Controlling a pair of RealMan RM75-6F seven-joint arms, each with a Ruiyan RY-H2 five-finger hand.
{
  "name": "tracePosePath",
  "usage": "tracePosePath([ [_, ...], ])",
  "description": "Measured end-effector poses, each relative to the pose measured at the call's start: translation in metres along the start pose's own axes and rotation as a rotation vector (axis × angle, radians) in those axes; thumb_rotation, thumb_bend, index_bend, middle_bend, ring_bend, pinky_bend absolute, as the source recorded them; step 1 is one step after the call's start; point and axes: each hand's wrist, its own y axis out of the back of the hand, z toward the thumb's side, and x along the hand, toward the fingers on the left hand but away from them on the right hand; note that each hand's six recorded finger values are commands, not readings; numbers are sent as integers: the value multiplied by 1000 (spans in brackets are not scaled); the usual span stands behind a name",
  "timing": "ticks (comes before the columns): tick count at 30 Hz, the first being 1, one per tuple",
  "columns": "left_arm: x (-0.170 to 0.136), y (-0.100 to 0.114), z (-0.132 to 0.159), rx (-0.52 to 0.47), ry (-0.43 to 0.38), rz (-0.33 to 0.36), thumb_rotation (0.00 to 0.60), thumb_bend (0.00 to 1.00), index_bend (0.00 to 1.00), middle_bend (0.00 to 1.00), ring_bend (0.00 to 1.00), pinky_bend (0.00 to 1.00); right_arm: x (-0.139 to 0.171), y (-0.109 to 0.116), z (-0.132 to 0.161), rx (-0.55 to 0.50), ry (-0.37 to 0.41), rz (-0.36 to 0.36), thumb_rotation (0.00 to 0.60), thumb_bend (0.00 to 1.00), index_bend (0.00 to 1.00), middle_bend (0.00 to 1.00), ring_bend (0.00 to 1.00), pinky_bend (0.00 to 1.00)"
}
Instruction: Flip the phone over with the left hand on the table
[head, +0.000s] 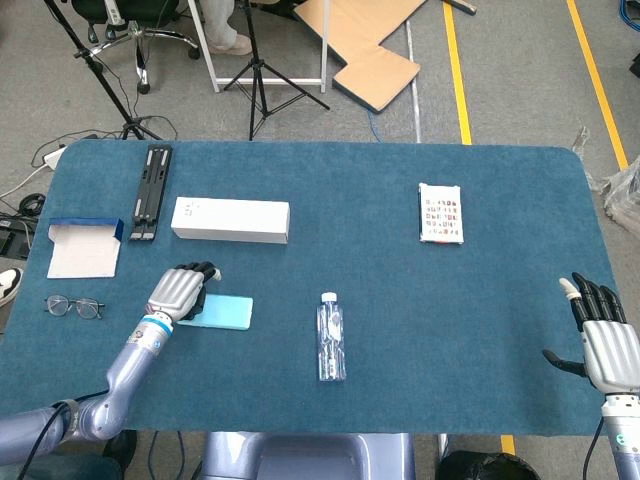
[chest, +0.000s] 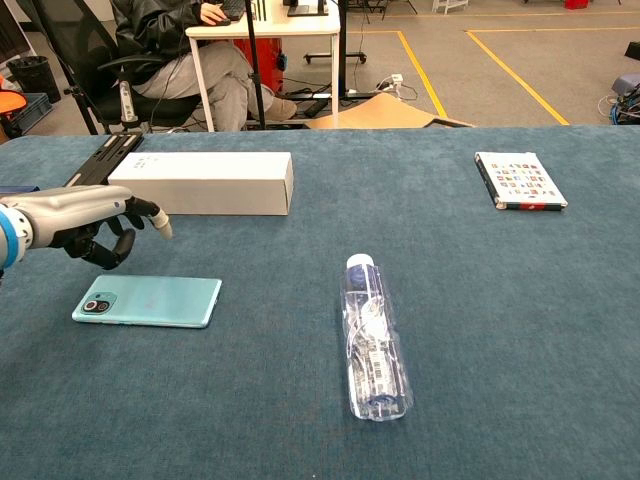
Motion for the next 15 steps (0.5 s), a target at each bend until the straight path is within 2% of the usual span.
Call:
tracePosePath([
  [2,4,-2,2,-4,-2,6,600,188,0,0,0,0,0,0,-1,0,-5,1,600,0,0,0,0,0],
  [3,5,-2,4,-10,-8,15,600,140,0,0,0,0,-1,0,-2,-1,-6,1,600,0,0,0,0,0],
  [5,5,2,5,-17,-19,42,600,125,0,0,0,0,-1,0,-3,-4,-9,1,600,0,0,0,0,0],
  [8,3,14,6,-25,-43,121,600,122,0,0,0,0,-1,0,-3,-7,-8,-1,600,0,0,0,0,0],
  [12,-9,38,2,-33,-86,268,600,39,0,0,0,0,0,2,-1,-13,0,-7,600,0,0,0,0,0],
  [15,-26,55,-14,-22,-87,358,600,0,0,0,0,0,0,4,1,-17,9,-11,600,0,0,0,0,0],
])
